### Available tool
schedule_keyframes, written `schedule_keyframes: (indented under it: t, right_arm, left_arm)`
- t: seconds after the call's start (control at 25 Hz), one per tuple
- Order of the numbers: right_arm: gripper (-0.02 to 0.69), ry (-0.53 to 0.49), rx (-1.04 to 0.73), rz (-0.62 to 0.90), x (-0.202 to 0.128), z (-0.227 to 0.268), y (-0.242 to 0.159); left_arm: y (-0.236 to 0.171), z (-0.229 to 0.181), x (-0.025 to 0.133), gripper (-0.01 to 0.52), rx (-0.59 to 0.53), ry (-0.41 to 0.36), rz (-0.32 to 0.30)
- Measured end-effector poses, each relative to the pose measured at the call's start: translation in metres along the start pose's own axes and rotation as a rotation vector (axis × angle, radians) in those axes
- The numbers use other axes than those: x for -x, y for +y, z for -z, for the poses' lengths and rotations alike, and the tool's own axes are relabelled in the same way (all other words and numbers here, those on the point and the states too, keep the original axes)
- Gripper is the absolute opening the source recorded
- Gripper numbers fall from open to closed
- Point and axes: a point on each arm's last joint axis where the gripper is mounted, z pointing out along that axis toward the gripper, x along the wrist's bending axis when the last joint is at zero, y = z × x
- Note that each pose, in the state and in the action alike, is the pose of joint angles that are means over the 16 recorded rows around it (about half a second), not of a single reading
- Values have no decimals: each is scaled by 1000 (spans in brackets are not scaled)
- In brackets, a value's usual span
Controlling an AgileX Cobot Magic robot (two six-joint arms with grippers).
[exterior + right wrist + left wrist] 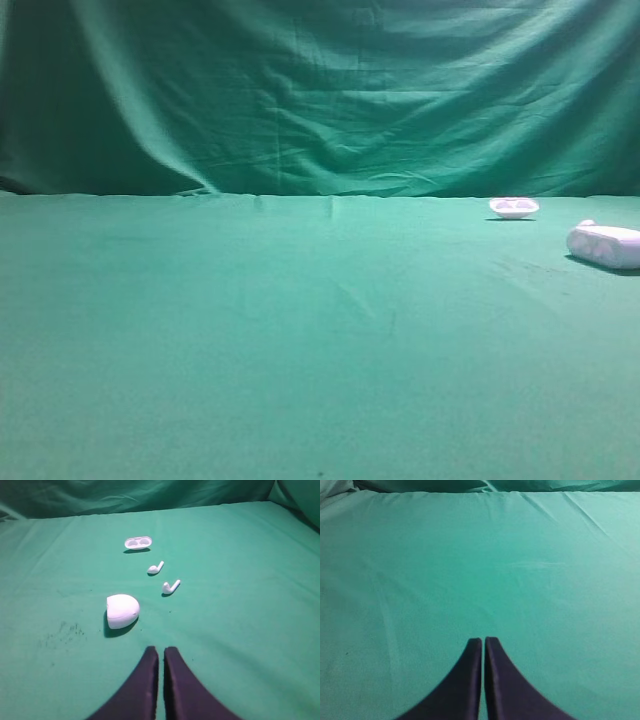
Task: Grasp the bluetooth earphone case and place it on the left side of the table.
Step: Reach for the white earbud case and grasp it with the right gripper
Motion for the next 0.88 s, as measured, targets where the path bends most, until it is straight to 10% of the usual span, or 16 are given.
schedule_keyframes:
  t: [0.88]
  right_arm:
    - [0, -4, 135, -23, 1, 1, 12]
  left_arm:
    - [0, 0, 0, 0, 0, 0, 0]
